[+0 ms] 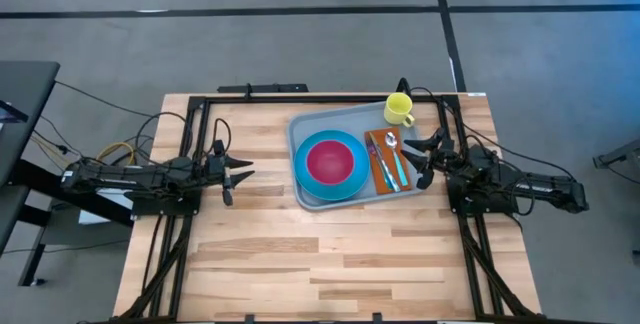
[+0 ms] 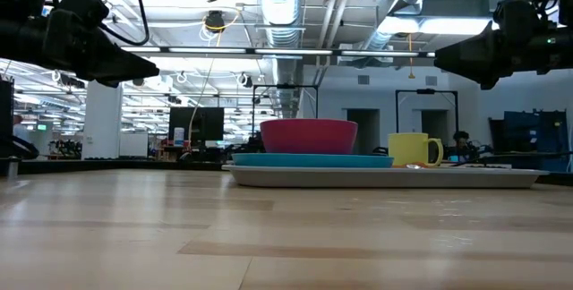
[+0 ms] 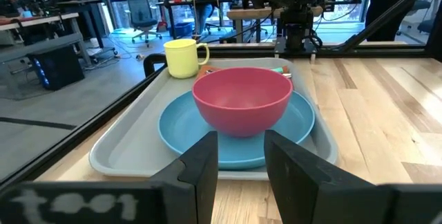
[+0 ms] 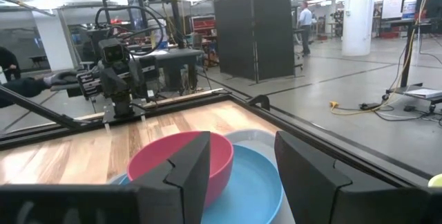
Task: Set up tray
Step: Return to Home Position
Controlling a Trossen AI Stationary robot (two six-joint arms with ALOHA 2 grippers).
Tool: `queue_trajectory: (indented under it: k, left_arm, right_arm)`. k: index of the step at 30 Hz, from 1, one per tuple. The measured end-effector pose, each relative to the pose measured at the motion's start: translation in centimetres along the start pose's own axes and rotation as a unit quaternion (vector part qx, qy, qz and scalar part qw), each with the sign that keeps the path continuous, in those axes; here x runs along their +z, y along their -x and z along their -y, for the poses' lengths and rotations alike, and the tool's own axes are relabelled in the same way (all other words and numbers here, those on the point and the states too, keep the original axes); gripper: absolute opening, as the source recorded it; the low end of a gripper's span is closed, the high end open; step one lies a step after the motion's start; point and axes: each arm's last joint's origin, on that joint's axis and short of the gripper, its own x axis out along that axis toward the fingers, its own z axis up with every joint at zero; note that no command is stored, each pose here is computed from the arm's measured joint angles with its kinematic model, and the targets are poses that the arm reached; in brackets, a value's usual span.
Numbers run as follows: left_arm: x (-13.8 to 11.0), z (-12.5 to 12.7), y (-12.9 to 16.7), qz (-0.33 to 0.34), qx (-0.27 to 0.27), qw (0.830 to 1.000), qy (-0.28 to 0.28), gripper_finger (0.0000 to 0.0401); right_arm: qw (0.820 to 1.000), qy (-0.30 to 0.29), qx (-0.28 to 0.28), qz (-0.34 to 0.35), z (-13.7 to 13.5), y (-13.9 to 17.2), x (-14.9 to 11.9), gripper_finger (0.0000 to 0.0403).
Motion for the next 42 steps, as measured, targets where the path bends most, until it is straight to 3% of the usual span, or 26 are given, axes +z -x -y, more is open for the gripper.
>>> queue_trajectory:
  k: [42]
  left_arm:
    - [0.00,0.00,0.00,0.000,0.000,1.000,0.000,0.0108]
  right_arm:
    - [1.000,0.000,0.000,0.000,0.00,0.00,0.00,0.0154]
